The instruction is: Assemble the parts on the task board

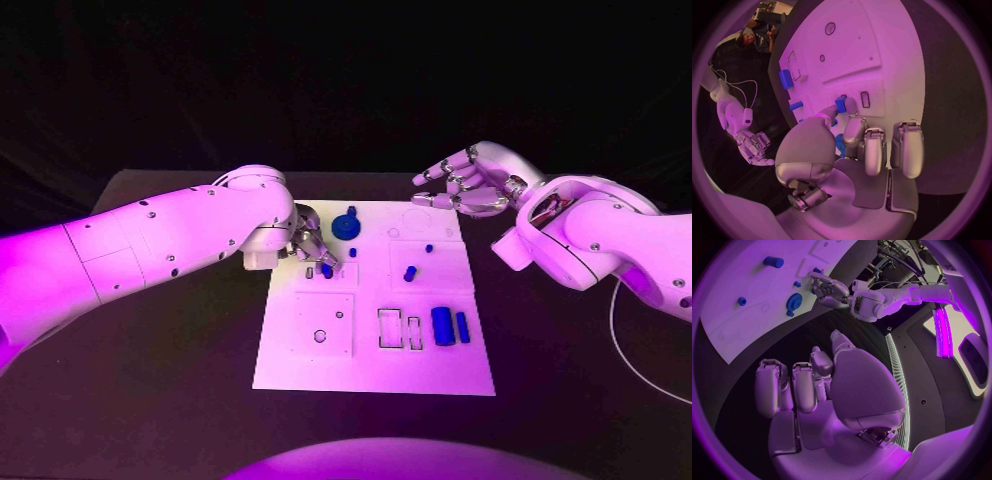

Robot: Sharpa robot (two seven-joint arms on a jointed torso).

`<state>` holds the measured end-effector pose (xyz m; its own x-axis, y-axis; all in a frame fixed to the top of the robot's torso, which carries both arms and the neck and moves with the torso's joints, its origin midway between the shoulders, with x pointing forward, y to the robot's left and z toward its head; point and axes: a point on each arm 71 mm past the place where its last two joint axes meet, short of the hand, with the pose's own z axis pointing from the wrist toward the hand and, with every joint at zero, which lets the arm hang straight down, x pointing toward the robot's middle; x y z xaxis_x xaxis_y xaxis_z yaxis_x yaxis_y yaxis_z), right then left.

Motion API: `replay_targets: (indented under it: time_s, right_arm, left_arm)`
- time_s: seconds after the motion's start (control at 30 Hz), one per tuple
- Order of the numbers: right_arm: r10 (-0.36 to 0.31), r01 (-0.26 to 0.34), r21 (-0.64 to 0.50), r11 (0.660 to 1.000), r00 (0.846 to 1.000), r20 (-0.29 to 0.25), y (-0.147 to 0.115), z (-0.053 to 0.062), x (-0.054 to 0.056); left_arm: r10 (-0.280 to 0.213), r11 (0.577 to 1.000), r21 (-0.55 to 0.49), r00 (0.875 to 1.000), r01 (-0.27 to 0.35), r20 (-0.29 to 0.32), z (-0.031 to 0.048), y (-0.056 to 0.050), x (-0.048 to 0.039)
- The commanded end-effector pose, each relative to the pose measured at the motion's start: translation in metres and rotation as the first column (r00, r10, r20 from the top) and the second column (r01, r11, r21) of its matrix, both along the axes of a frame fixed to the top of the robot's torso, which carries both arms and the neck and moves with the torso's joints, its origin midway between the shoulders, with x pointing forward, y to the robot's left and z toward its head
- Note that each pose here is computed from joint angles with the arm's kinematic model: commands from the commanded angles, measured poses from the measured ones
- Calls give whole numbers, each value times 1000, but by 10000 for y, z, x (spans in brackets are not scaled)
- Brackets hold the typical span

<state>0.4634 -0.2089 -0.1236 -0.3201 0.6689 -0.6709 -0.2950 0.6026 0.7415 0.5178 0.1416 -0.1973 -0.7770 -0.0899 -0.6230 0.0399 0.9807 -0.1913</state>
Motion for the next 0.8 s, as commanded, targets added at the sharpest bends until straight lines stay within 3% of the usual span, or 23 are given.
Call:
replay_targets:
  time_s: [0.03, 0.8]
  right_arm:
    - [18, -18, -3, 1000, 1000, 0, 17, -4, -8]
    - [21, -21, -3, 1000, 1000, -2, 25, -10, -3]
  left_arm:
    - [30, 995, 96, 998, -25, -54, -124, 83, -52]
    - [41, 997, 66, 999, -40, -23, -77, 83, -86]
